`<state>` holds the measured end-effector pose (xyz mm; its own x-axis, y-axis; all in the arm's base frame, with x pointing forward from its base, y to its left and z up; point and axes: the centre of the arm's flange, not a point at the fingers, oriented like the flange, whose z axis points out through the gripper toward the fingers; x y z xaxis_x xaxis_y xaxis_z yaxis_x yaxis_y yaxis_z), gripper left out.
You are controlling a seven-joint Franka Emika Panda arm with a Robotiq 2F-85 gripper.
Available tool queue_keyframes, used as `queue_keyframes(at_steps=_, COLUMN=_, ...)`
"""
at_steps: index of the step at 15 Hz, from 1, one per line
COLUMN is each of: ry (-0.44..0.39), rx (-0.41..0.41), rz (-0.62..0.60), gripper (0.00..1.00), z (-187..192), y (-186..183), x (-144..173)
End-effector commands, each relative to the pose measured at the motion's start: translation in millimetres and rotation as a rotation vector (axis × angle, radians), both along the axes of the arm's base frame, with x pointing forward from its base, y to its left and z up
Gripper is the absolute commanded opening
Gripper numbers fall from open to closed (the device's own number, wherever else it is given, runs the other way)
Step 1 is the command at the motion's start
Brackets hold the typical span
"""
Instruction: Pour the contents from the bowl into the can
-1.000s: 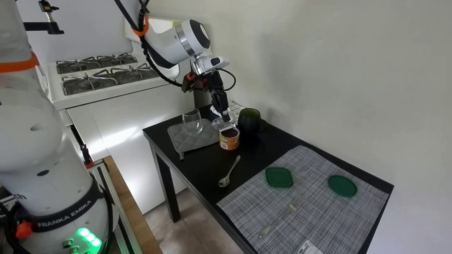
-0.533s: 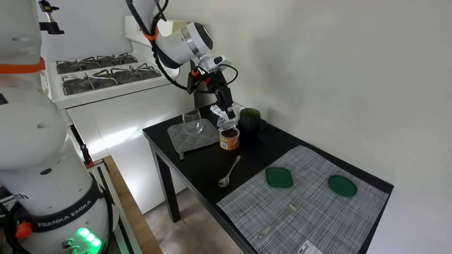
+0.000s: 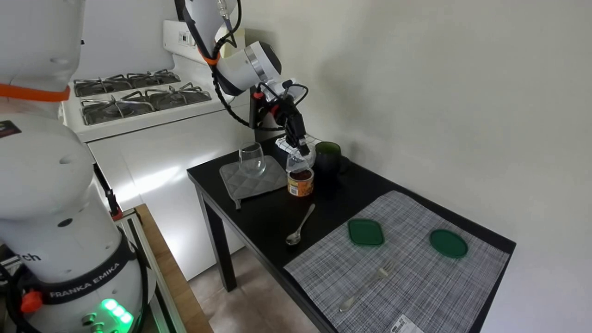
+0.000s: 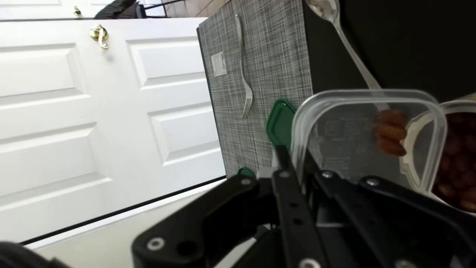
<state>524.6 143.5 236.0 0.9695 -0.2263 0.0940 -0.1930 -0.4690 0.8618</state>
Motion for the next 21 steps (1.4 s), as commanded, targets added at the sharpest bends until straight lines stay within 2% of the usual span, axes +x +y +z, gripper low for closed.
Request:
queue_keyframes(at_steps=1, ry=0.061, rx=-0.101, rz=-0.020, gripper=0.02, z=-17, y=17, x=26)
queue_keyframes(at_steps=7, ry=0.175, rx=-0.260, rz=-0.069, gripper=0.02, z=-31, y=32, x=44)
queue_keyframes(at_steps=14, ry=0.307, rx=-0.407, rz=-0.100, gripper=0.02, z=-54, y=39, x=60)
queue_keyframes(at_steps=21, ry=0.429, rx=-0.547, rz=-0.160, gripper=0.02, z=-58, y=53, x=68)
